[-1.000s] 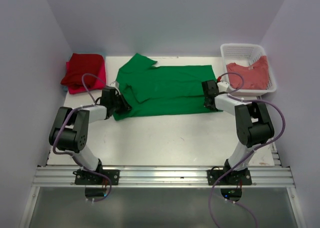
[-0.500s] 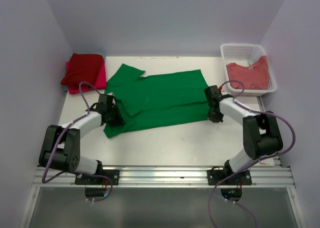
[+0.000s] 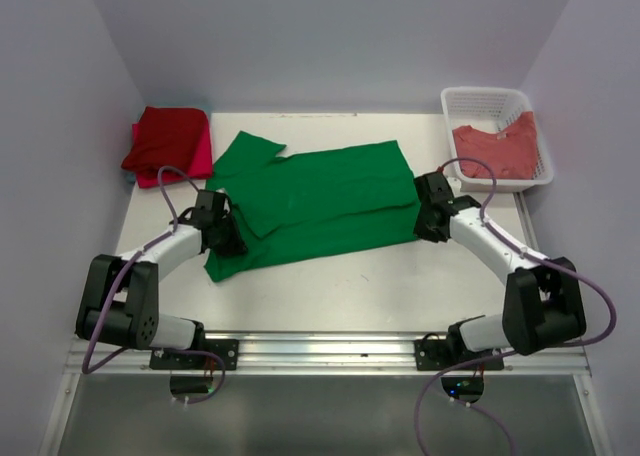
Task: Fold and stack the t-shirts
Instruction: Fold the flattened tshirt in 1/3 of the way
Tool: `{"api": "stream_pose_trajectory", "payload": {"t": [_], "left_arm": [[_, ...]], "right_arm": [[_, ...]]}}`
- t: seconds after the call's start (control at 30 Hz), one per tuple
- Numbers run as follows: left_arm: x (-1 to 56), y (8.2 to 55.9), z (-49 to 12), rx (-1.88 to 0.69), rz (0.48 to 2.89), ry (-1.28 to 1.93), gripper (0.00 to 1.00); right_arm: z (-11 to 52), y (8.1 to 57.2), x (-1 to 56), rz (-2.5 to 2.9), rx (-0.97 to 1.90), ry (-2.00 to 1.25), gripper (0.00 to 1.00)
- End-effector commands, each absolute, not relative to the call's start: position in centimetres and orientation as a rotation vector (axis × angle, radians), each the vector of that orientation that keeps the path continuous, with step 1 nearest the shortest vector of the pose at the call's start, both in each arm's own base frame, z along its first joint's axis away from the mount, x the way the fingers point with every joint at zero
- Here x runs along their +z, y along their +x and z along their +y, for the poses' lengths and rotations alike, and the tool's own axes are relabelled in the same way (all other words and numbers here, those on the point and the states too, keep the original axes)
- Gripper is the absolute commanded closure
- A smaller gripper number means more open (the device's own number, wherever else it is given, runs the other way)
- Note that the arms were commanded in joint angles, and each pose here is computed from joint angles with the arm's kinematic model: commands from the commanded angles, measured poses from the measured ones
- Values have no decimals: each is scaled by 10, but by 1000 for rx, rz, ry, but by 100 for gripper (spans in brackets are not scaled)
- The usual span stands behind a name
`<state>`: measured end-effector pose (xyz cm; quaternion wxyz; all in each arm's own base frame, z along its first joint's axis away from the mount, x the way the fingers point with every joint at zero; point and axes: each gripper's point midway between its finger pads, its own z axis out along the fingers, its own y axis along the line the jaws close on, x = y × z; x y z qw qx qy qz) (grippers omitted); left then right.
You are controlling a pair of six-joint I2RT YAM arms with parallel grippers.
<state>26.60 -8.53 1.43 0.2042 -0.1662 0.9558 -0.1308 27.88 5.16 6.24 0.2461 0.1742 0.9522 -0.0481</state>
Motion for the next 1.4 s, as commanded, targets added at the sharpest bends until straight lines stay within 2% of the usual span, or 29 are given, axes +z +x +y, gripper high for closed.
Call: {"api": "stream_pose_trajectory", "payload": {"t": [0.0,0.17,0.37,0.47,0.7,0.97,1.17,1.27,1.37], "left_arm": [[-4,239,-83,-332,2779,-450,78],[0,240,-81,-322,2751,-450,79],[4,237,-81,-333,2727,-449,79],[6,237,-82,-334,2725,-444,80],[10,237,-85,-354,2741,-426,79],[9,237,-84,-342,2766,-415,79],[9,235,-83,-337,2766,-412,79],[18,241,-87,-375,2732,-367,80],[31,249,-89,-386,2692,-349,82]], "right_arm": [[57,326,89,2470,-117,429,100],[55,343,36,2572,-260,472,100],[59,338,5,2585,-217,498,100],[54,326,11,2594,-243,493,100],[34,259,23,2808,-471,451,100],[48,226,19,2915,-421,422,100],[48,226,16,2904,-428,395,100],[58,237,36,2850,-321,376,100],[86,258,76,2711,-78,290,100]]}}
